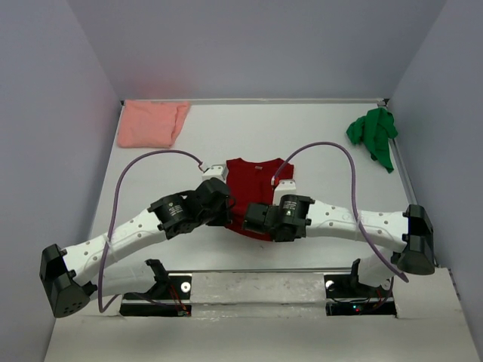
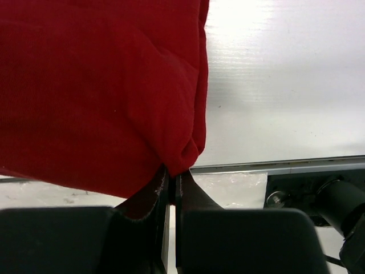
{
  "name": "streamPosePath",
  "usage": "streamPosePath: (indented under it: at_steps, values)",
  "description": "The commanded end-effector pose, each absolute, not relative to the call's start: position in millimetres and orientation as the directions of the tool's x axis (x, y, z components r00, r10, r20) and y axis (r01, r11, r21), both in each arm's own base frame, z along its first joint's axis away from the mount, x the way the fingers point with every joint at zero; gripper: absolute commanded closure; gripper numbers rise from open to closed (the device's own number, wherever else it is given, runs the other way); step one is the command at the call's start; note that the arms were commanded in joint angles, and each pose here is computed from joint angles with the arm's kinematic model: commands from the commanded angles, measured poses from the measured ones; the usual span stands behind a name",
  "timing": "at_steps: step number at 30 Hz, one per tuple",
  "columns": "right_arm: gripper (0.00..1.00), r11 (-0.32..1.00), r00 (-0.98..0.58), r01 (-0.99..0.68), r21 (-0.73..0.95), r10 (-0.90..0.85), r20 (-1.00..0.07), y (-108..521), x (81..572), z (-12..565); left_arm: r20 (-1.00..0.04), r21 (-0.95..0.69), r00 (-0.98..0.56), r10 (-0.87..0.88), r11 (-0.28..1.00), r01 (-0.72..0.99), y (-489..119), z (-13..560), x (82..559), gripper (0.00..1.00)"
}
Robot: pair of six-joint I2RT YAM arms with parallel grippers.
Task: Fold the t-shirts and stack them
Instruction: Fold the tshirt
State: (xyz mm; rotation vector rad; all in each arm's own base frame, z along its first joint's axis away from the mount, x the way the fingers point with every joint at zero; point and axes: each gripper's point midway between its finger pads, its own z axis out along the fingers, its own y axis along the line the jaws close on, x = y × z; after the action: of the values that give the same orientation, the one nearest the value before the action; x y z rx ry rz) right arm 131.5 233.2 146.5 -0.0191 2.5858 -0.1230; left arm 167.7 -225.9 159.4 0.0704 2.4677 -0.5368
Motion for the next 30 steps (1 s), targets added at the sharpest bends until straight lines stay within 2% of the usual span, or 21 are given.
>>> streamPosePath:
  at_steps: [1, 6, 11, 12, 13, 14, 16, 19, 23, 24, 25, 26, 28, 30]
  values:
    - [1.0, 0.975, -0.818, 0.112, -0.19, -0.018, -0.574, 199.6, 135.3, 161.7, -0.588, -0.358, -0.805, -0.075, 0.917, 0.175, -225.8, 161.3, 169.7, 1.0]
    - [1.0, 0.971, -0.809, 0.097, -0.218, -0.051, -0.586, 197.4, 153.7, 166.4, -0.592, -0.342, -0.805, -0.047, 0.918, 0.198, -236.1, 163.8, 176.3, 1.0]
    - [1.0, 0.981, -0.796, 0.113, -0.157, -0.005, -0.606, 197.4, 203.8, 166.8, -0.61, -0.28, -0.793, 0.002, 0.935, 0.218, -245.1, 165.3, 195.4, 1.0]
    - [1.0, 0.982, -0.803, 0.067, -0.177, -0.052, -0.594, 195.3, 213.6, 167.7, -0.61, -0.27, -0.792, 0.003, 0.94, 0.211, -248.3, 165.8, 203.6, 1.0]
    - [1.0, 0.983, -0.782, 0.108, -0.148, -0.008, -0.623, 193.8, 235.9, 172.6, -0.617, -0.259, -0.787, 0.0, 0.944, 0.203, -246.9, 163.3, 218.9, 1.0]
    - [1.0, 0.982, -0.786, 0.064, -0.175, -0.059, -0.615, 190.5, 248.1, 173.7, -0.616, -0.275, -0.788, -0.01, 0.94, 0.203, -249.0, 167.2, 228.3, 1.0]
    - [1.0, 0.985, -0.768, 0.092, -0.149, -0.025, -0.64, 185.6, 280.6, 179.4, -0.639, -0.267, -0.768, -0.041, 0.948, 0.172, -239.9, 171.2, 260.1, 1.0]
    - [1.0, 0.99, -0.757, 0.024, -0.141, -0.074, -0.649, 194.9, 321.5, 184.0, -0.644, -0.247, -0.764, -0.041, 0.956, 0.157, -241.4, 174.6, 298.3, 1.0]
    - [1.0, 0.991, -0.786, -0.095, -0.098, -0.135, -0.603, 210.3, 369.2, 170.8, -0.641, -0.217, -0.766, -0.042, 0.968, 0.129, -242.1, 169.6, 360.3, 0.83]
    - [1.0, 0.99, -0.793, -0.111, -0.09, -0.143, -0.593, 212.1, 379.1, 168.2, -0.628, -0.208, -0.777, -0.034, 0.97, 0.125, -244.1, 158.2, 363.4, 0.77]
    - [1.0, 0.988, -0.784, -0.128, -0.085, -0.153, -0.602, 214.9, 399.0, 162.2, -0.615, -0.214, -0.788, -0.037, 0.969, 0.121, -245.3, 150.5, 379.0, 0.65]
    - [1.0, 0.986, -0.789, -0.151, -0.072, -0.164, -0.593, 216.2, 408.0, 156.7, -0.627, -0.23, -0.778, -0.048, 0.965, 0.125, -245.7, 157.9, 385.0, 0.6]
    - [1.0, 0.986, -0.799, -0.144, -0.087, -0.168, -0.578, 208.1, 435.2, 139.6, -0.607, -0.233, -0.794, -0.043, 0.964, 0.126, -246.6, 142.7, 402.1, 0.57]
    - [1.0, 0.982, -0.82, -0.182, -0.053, -0.181, -0.542, 210.8, 445.6, 123.2, -0.584, -0.224, -0.811, -0.033, 0.967, 0.122, -247.3, 124.6, 412.1, 0.5]
